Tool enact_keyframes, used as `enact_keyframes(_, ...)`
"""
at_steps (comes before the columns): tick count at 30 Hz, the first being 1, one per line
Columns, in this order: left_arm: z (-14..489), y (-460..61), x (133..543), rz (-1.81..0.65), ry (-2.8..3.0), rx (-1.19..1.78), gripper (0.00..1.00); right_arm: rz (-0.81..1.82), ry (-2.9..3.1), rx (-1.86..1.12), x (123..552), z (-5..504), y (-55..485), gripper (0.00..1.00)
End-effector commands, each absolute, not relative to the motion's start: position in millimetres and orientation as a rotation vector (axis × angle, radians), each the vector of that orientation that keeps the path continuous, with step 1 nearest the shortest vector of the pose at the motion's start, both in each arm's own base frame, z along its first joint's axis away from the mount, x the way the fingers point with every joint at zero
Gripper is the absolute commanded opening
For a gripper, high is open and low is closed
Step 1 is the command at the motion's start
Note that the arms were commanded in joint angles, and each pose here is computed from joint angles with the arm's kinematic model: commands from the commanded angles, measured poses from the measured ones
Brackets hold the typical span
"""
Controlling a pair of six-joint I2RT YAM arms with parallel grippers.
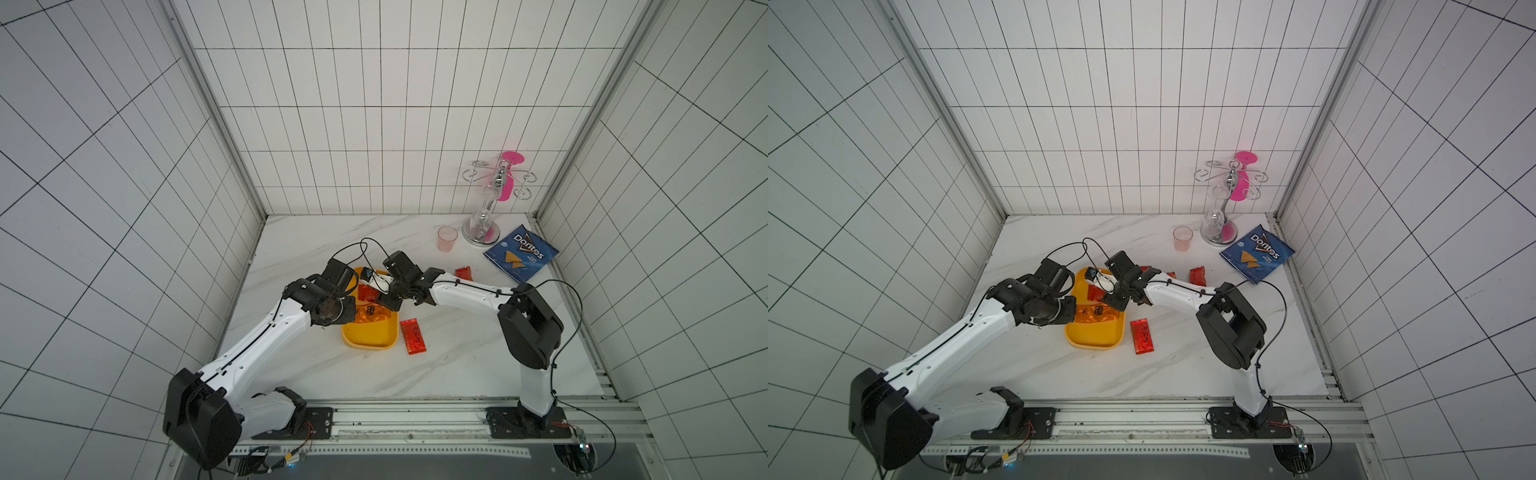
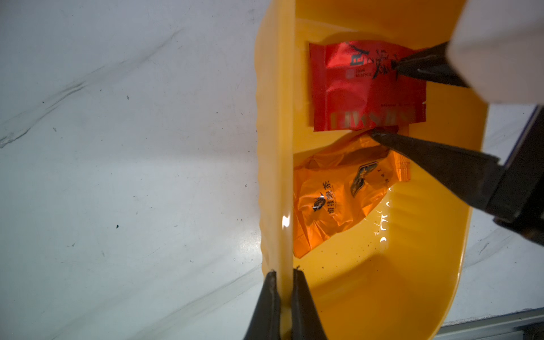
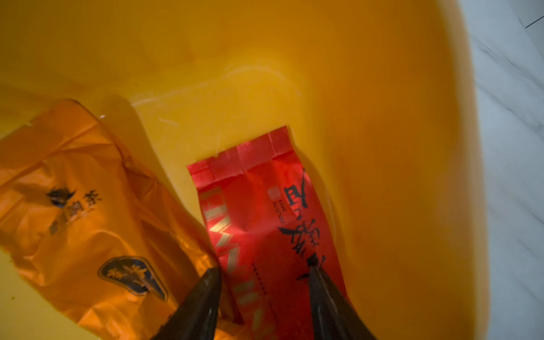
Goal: Take the tea bags out of the storage box
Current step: Pick up the tea bag from the storage box, then place the tea bag at the center of the board.
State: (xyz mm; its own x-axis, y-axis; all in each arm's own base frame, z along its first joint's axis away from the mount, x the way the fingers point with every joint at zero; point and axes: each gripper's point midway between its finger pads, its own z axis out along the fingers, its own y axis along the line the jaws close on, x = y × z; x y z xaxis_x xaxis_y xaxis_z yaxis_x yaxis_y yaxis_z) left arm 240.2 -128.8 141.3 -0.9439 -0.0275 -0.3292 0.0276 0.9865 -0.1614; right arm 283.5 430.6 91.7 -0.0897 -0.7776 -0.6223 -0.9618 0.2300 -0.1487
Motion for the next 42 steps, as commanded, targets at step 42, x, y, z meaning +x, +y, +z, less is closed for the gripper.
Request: enact_keyframes(42,150.4,-128.6,247.5,-0.226,2.747,-0.01,0.0,0.075,2.667,-0.457,225.5,104.6,201.7,0.0)
